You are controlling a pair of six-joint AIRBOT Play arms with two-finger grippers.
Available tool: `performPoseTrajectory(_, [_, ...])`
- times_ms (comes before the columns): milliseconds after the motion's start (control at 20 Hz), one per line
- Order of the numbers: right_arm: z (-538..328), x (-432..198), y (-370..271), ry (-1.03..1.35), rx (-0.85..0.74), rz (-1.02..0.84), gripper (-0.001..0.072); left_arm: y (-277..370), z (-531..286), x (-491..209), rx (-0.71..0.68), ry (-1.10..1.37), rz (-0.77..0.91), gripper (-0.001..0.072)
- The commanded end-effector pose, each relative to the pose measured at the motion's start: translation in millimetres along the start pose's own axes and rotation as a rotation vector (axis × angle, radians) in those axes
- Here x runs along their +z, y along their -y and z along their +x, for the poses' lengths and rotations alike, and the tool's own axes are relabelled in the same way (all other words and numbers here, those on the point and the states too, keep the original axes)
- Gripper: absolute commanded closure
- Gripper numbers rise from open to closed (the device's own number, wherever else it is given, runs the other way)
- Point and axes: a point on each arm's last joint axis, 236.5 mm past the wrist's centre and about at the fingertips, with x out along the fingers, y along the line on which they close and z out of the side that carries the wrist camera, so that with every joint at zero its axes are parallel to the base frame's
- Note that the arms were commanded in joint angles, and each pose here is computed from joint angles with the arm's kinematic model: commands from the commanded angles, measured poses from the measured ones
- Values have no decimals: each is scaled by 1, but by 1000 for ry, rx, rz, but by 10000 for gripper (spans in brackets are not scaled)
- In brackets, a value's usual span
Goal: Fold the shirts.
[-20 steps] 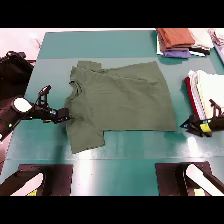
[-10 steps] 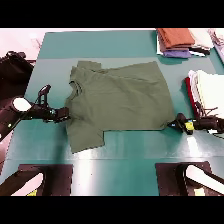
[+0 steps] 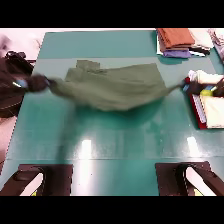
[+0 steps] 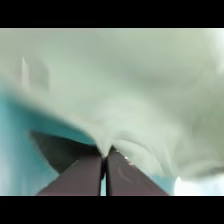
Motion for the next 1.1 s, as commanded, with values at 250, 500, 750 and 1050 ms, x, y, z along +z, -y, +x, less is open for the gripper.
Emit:
performPoseTrajectory(250, [-241, 137, -119, 600, -259, -418, 694, 141, -286, 167, -46, 790, 336, 685])
performPoseTrajectory(500, [-238, 145, -98, 501, -303, -351, 695, 108, -250, 173, 65, 684, 309, 685])
performPoseTrajectory(750, [-104, 120, -23, 105, -228, -197, 695, 7, -49, 127, 162, 151, 165, 684])
performPoseTrajectory(1050, [78, -7, 82, -476, -318, -118, 695, -123, 147, -37, 257, -424, -50, 684])
